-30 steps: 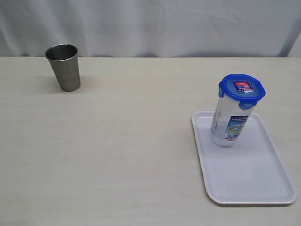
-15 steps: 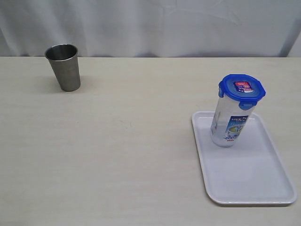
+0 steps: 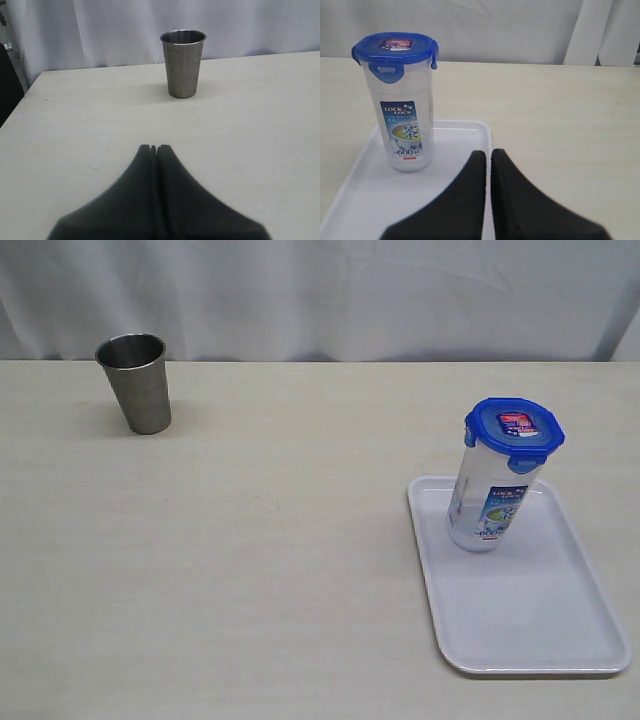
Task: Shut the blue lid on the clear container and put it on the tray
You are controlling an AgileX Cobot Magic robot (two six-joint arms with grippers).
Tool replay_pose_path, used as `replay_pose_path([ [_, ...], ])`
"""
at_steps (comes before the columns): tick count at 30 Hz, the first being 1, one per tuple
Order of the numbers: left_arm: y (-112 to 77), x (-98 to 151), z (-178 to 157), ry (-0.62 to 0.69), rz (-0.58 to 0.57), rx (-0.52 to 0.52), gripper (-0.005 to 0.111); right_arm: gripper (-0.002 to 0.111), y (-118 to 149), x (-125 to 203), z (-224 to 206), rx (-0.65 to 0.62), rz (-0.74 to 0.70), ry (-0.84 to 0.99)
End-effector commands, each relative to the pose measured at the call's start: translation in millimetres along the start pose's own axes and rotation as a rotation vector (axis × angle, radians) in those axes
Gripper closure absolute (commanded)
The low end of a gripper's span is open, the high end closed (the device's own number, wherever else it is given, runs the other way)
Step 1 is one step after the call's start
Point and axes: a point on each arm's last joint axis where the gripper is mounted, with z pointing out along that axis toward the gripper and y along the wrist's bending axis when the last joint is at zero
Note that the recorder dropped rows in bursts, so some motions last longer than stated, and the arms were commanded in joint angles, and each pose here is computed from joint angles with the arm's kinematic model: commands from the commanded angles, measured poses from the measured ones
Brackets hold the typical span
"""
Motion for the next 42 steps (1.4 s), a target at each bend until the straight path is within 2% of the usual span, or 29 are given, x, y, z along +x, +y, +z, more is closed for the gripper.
replay_pose_path([
  [1,-0.1,-0.1,0.2,-0.012,-0.006,-0.001,0.107,0.104,-0.1,1.8,0.0,0.0,-0.014,0.008],
  [42,-0.1,-0.1,0.2,-0.012,-0.006,-0.001,0.107,0.104,0.5,2.2,0.0,-0.006,0.019,0.013],
])
